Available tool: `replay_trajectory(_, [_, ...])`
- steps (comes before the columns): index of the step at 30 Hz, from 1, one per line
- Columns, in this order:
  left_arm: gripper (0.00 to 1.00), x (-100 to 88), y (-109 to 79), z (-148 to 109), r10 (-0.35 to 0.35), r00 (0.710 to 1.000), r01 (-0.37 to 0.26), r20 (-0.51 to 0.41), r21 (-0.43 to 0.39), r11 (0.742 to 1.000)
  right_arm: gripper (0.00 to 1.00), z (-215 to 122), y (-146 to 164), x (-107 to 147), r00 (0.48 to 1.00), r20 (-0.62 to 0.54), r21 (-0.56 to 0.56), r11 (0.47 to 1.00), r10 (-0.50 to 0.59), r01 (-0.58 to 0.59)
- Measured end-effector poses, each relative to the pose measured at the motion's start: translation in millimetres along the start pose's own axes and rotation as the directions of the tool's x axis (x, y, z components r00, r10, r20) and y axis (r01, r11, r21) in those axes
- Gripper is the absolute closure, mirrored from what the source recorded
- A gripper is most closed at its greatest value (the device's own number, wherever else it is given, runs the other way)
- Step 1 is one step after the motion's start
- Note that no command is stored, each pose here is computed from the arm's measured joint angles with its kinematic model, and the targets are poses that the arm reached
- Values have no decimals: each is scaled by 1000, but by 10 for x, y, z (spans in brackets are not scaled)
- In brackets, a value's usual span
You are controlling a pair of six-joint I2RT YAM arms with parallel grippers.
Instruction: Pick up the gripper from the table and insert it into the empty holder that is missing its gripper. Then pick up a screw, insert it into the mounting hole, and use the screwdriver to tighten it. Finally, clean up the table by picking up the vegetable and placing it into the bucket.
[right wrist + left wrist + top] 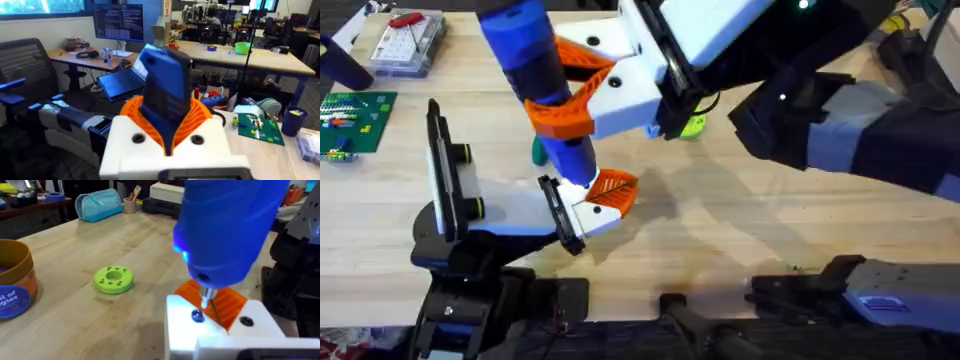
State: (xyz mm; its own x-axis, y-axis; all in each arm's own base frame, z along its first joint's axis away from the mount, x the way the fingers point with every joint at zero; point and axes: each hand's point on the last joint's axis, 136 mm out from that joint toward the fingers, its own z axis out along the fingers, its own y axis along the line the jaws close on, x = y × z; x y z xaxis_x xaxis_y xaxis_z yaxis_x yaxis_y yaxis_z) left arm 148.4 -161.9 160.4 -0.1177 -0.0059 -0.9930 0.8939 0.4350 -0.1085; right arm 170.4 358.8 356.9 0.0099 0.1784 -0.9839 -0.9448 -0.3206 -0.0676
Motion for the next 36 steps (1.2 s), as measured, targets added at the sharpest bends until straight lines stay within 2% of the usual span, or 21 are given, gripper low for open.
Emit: replay_trajectory(36, [984,1,0,0,0,1000,0,0,0,1000,975,52,24,72,1000,-7,-15,1000,-21,21])
